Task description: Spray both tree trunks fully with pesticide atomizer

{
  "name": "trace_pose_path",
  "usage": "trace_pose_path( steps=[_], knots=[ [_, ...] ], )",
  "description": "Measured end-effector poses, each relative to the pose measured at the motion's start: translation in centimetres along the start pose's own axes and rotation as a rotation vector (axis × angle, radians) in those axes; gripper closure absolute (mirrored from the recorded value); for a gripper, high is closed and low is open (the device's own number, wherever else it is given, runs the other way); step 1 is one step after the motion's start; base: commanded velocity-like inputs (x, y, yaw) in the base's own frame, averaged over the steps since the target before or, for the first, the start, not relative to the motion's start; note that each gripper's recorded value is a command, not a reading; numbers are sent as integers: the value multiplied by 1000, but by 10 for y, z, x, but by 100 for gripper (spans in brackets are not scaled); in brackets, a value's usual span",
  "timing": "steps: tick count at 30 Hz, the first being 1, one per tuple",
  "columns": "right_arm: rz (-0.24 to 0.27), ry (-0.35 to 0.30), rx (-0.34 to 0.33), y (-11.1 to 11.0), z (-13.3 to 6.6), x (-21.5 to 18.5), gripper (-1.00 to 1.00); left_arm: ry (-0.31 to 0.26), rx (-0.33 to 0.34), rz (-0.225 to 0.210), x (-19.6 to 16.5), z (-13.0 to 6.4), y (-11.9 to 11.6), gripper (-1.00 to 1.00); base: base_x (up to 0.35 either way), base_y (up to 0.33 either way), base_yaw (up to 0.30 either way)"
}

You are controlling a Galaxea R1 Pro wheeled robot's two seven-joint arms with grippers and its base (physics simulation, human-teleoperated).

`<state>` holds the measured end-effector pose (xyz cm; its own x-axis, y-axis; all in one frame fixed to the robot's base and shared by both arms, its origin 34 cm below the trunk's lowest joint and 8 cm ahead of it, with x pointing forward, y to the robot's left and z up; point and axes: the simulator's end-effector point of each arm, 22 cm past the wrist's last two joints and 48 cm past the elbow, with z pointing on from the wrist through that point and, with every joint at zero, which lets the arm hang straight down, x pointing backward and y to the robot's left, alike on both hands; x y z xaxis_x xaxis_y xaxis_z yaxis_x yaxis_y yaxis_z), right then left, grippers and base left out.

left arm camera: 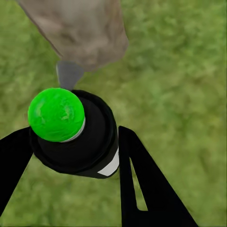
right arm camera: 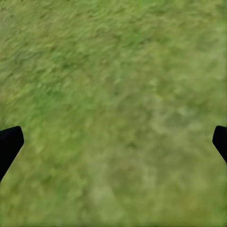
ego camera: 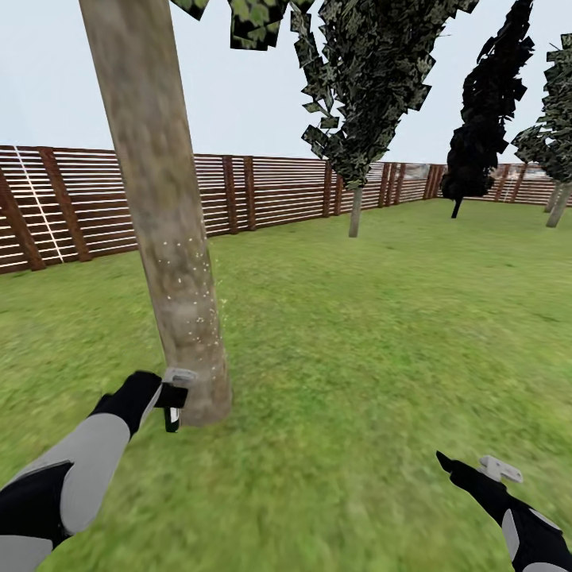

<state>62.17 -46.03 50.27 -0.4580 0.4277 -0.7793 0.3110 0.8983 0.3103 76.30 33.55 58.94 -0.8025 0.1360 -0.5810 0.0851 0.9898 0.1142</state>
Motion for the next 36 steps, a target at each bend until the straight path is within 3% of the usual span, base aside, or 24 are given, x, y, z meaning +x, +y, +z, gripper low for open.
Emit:
trace_pose_path(
  steps=[2,5,13,16,19,23,29,36],
  knots=[
    [0,1,0,0,0,0,-100,-3,-74,-4,3,1,16,100,0,0,0],
    [1,1,0,0,0,1,-100,1,-87,-13,6,2,18,100,0,0,0],
    [0,2,-2,1,0,1,-100,-49,123,-340,-7,3,-27,100,0,0,0],
    [0,2,-1,1,0,1,-100,-60,135,-394,-8,2,-19,100,0,0,0],
    [0,2,-1,1,0,1,-100,-55,132,-404,-6,1,-13,100,0,0,0],
    [0,2,-1,1,0,1,-100,12,140,-400,8,2,-18,100,138,0,0],
    [0,2,-1,1,0,1,-100,22,142,-397,11,2,-20,100,66,5,0],
    [0,2,-1,1,0,1,-100,21,141,-397,11,2,-20,100,120,289,-1]
  ],
)
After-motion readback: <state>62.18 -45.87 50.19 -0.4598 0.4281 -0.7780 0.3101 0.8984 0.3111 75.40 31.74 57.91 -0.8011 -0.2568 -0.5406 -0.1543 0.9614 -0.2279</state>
